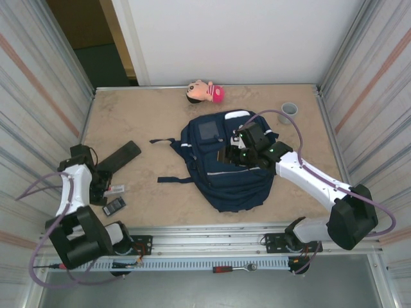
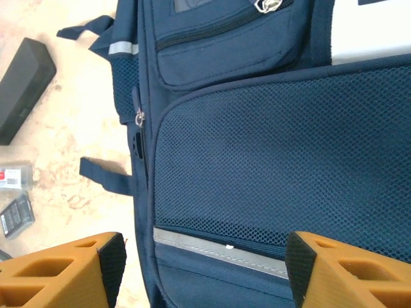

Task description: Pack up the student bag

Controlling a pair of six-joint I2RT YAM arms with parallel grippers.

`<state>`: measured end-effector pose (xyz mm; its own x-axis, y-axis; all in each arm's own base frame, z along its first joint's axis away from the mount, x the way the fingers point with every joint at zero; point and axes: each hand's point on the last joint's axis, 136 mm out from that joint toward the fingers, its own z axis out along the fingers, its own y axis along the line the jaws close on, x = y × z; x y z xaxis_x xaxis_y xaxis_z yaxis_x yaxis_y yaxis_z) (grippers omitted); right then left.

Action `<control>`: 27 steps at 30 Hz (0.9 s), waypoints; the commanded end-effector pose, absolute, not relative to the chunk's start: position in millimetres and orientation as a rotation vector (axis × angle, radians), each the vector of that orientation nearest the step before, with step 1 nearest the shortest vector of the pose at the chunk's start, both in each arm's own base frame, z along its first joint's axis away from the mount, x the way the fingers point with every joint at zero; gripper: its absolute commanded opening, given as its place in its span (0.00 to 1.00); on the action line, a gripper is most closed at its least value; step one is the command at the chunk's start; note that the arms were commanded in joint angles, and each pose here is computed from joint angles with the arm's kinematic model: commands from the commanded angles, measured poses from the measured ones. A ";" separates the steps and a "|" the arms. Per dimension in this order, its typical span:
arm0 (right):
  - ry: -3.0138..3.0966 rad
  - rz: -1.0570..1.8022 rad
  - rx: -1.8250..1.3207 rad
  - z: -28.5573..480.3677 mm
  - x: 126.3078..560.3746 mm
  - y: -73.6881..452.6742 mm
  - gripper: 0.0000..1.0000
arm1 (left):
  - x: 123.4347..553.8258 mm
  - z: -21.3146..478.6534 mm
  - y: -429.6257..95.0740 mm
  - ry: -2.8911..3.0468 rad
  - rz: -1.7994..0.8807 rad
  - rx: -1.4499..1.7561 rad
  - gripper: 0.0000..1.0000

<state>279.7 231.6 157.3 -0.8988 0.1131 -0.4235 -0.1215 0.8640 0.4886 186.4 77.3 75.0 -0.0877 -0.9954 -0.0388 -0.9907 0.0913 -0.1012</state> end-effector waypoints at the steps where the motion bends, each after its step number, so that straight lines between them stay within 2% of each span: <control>1: 2.594 0.696 -0.016 155.1 278.1 224.6 0.67 | 199.6 79.5 79.1 2.244 -0.122 -2.032 0.71; 17: 2.613 0.669 0.011 148.6 276.6 219.6 0.67 | 211.8 42.8 83.0 2.335 -0.087 -2.076 0.68; 22: 2.620 0.656 0.028 145.9 276.7 217.3 0.67 | 214.3 30.7 82.1 2.362 -0.081 -2.117 0.62; 27: 2.634 0.644 0.034 142.4 278.1 216.2 0.67 | 216.0 22.4 80.7 2.378 -0.086 -2.142 0.51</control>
<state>278.2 223.9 148.1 -0.9055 0.1194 -0.4073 -0.0970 0.8760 0.4725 213.5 80.3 22.2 -0.1137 -0.9912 0.0677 -0.9935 0.1138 -0.0025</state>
